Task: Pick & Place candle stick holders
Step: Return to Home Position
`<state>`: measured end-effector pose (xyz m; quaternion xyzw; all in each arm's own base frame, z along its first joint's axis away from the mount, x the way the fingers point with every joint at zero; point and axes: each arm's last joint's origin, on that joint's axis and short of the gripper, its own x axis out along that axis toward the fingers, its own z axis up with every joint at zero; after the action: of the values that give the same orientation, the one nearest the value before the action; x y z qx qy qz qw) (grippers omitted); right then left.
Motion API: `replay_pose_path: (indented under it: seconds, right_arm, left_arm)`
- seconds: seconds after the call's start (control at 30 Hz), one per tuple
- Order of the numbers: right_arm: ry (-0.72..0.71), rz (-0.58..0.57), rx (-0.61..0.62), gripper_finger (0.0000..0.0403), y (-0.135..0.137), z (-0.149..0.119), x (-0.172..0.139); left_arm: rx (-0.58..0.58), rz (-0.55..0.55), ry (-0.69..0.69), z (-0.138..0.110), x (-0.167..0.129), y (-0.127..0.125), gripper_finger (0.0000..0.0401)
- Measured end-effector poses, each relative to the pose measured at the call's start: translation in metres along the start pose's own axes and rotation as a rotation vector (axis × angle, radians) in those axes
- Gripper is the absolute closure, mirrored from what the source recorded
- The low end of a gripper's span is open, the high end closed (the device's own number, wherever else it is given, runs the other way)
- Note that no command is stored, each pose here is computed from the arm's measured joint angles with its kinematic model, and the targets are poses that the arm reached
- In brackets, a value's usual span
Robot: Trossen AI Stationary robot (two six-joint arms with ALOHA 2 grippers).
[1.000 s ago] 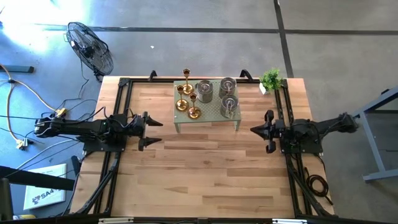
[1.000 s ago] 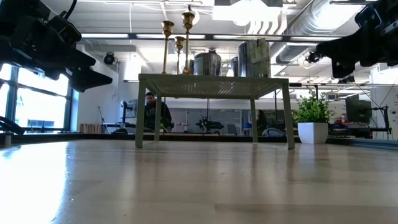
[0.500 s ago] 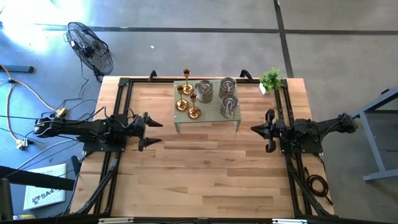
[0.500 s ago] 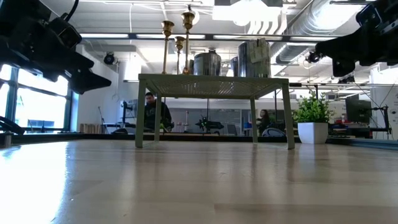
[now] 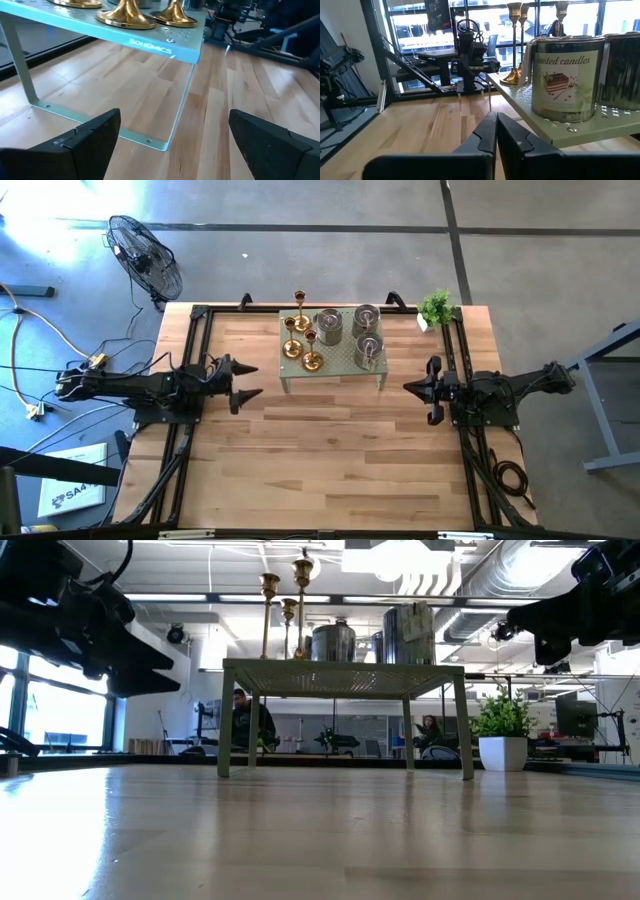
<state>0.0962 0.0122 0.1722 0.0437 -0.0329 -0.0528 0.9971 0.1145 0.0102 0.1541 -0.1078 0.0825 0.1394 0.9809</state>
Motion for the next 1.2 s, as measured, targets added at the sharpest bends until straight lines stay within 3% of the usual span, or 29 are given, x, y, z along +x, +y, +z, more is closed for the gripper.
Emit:
replay_pose_path:
  seconds: [0.33,0.87,1.2]
  right_arm:
    - [-0.001,0.0,0.0,0.0396,0.0,0.0,0.0]
    - [-0.004,0.0,0.001,0.0397,0.0,0.0,0.0]
    - [-0.004,0.0,0.002,0.0394,0.0,0.0,0.0]
  left_arm:
    - [0.07,-0.114,0.029,0.002,-0.002,-0.004,0.0034]
    - [0.162,-0.191,-0.095,0.012,-0.02,-0.004,0.0035]
    - [0.221,-0.342,-0.132,0.014,-0.025,-0.007,0.0035]
